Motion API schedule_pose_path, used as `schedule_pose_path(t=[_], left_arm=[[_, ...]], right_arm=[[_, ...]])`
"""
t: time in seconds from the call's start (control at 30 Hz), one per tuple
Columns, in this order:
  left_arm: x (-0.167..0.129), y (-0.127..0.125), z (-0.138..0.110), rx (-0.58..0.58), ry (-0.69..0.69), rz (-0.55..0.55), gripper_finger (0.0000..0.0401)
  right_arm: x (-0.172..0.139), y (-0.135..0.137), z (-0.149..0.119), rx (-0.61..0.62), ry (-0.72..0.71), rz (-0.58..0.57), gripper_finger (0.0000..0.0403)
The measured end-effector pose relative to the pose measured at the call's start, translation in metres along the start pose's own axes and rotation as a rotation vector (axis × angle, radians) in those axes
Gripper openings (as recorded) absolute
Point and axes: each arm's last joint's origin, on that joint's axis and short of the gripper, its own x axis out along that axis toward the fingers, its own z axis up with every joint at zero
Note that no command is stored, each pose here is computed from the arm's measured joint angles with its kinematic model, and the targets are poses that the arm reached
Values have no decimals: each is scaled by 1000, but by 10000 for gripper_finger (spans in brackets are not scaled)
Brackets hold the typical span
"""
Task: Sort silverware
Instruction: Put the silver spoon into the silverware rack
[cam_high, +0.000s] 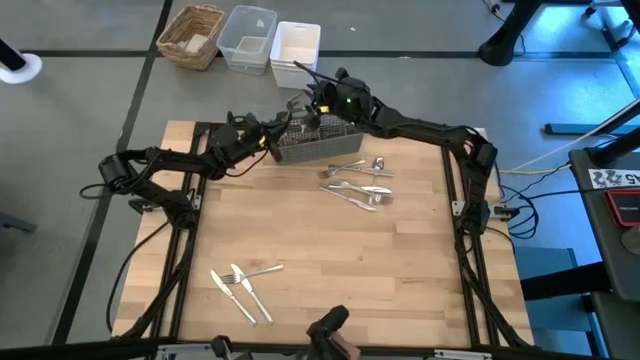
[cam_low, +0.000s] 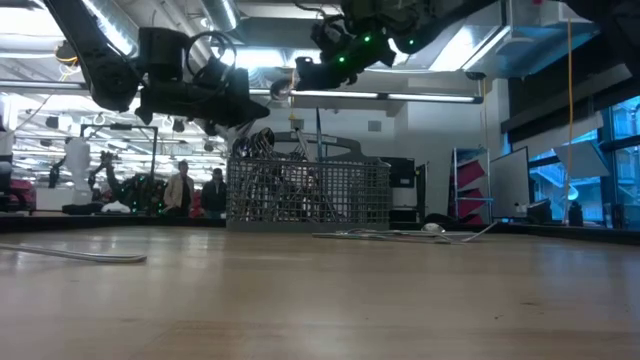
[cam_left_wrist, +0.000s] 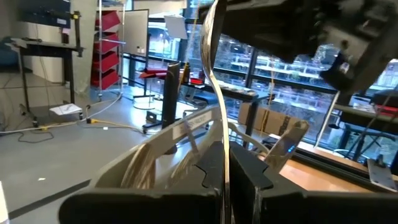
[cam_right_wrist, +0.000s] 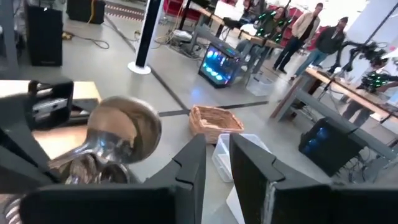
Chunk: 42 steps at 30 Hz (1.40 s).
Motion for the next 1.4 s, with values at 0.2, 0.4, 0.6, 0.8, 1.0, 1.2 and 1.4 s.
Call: schedule_pose_path(t=[0.2, 0.4, 0.6, 0.8, 1.0, 1.2, 1.4], left_arm=[[0, -1, 0, 0, 4, -4, 0], [0, 2, -1, 13, 9, 6, 0], [0, 3, -5, 41, 55, 11, 0], [-1, 4, -11, 103, 111, 18, 6], [-1, 5, -15, 202, 159, 31, 6], [-3, 7, -24, 185, 257, 38, 19], [-5, 7, -29, 74, 311, 55, 51]], right_arm=[[11, 10, -10, 25, -17, 30, 73], [10, 15, -6, 30, -48, 51, 73], [10, 23, -4, 31, -83, 108, 70], [13, 34, -9, 25, -75, 151, 45], [19, 44, -19, 16, -59, 200, 19], [20, 49, -23, 5, -35, 238, 4], [20, 49, -24, 4, -31, 236, 15]])
